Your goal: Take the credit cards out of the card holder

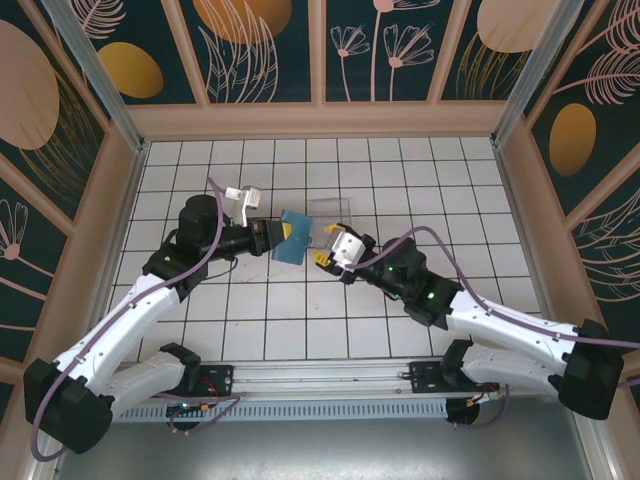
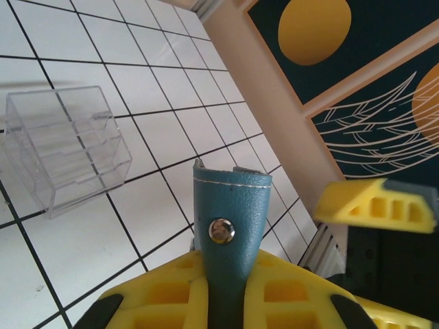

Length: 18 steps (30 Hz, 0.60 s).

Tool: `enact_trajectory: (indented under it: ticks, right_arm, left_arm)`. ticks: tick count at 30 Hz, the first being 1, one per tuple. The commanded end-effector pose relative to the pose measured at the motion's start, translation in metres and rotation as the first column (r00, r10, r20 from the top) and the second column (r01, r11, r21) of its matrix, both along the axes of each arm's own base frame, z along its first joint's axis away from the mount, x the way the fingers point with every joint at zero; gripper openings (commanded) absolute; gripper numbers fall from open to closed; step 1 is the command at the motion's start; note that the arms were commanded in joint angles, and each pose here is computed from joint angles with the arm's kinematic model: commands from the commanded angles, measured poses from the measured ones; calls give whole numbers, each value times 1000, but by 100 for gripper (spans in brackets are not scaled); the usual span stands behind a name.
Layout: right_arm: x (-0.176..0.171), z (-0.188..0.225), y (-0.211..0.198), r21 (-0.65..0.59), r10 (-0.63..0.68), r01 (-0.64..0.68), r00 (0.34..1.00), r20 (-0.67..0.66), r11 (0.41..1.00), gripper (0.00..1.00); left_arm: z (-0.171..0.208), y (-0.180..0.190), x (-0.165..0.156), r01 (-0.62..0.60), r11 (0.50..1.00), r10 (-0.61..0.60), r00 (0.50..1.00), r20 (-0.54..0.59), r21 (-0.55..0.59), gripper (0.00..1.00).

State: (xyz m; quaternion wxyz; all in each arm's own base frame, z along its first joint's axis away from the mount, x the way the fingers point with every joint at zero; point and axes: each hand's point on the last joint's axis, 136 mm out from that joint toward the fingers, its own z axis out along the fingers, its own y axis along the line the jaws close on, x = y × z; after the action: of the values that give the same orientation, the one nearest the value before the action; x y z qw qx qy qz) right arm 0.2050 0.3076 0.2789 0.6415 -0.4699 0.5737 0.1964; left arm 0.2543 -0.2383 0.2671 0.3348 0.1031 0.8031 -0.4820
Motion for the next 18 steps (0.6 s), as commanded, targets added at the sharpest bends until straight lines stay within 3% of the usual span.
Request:
enact_trajectory:
  ticks: [1,4,11,18]
  right_arm:
    - [-4,53,-5,241,12,2,998,-56,970,57]
    - [-4,70,1,346,51,-1,990,-135,938,63]
    - [23,65,20,428,40,135,926,-376,894,73]
    - [14,66,22,436,94,92,917,-387,895,70]
  left_arm:
    - [35,-5,0,30,998,-24,995,100,-60,0]
    - [44,-5,-2,39,997,-29,992,123,-74,0]
    - [63,-3,-8,58,994,-41,981,189,-89,0]
    - [87,-2,-22,101,985,-63,965,253,-141,0]
